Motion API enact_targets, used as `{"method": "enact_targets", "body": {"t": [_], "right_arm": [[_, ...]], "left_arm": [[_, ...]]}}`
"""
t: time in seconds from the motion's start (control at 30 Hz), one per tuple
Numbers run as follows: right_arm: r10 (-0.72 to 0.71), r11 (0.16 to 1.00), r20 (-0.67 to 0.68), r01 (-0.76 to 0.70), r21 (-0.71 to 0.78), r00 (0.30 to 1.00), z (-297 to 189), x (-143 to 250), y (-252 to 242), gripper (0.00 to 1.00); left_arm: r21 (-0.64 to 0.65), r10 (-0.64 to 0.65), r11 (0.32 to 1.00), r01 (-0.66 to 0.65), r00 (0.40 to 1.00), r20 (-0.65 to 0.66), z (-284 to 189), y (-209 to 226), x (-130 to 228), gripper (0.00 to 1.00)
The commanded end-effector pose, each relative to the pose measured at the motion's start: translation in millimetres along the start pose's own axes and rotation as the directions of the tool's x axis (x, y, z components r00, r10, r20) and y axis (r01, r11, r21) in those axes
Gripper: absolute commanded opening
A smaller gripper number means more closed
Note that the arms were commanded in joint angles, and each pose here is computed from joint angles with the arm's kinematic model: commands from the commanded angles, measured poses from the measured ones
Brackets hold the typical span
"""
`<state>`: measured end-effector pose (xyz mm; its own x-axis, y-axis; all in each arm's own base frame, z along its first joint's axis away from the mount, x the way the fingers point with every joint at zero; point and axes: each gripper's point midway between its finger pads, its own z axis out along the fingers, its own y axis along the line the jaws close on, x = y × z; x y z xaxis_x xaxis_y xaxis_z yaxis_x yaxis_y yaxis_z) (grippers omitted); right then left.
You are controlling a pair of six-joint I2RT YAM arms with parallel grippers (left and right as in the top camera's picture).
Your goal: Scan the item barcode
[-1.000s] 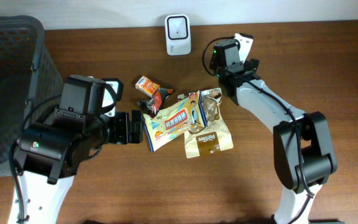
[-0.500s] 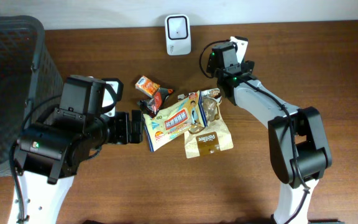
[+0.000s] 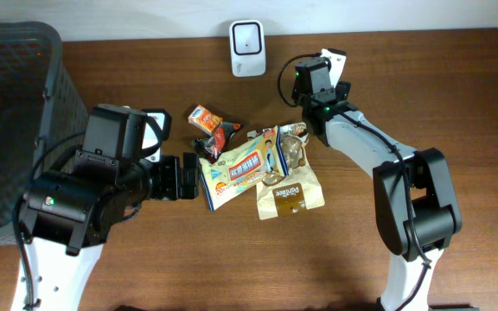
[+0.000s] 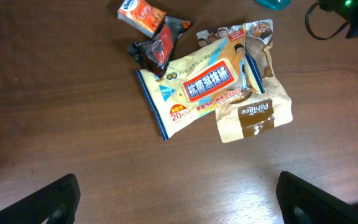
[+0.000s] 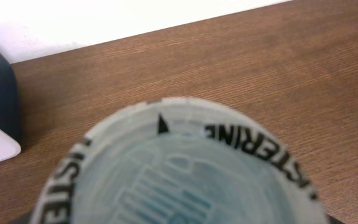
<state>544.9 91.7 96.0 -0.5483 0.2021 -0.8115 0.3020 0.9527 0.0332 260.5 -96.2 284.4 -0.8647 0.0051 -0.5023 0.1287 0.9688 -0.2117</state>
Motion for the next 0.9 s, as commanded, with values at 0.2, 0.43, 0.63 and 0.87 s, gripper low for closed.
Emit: {"method": "enact_targets", "body": {"t": [0.2,0.43,0.63,0.87], "right_arm": [[0.012,1.000,0.009,-0.012,-0.025,1.000,-16.2,-15.1,0.2,0.79],[0.022,0.984,-0.023,-0.026,-0.177,0.999,-48.9,-32.4,19.2,0.79],[0.002,0.941,-0.096,-0.035,-0.337,0.995,-68.8,-32.9,46.0,0.72],[-0.036,0.860,-0.194,-0.068,-0.505,0.980,-93.4,-30.7,76.9,0.71]], "left_arm": [[-0.007,0.011,1.000,-0.011,1.000,0.008,-2.1,1.4,-1.5,0.99],[-0.007,0.011,1.000,-0.011,1.000,0.008,-2.1,1.4,-1.5,0.99],[-0.007,0.011,1.000,-0.011,1.000,0.008,-2.1,1.4,-1.5,0.99],[-0.007,0.011,1.000,-0.011,1.000,0.007,-2.1,1.5,-1.4,0.99]]}}
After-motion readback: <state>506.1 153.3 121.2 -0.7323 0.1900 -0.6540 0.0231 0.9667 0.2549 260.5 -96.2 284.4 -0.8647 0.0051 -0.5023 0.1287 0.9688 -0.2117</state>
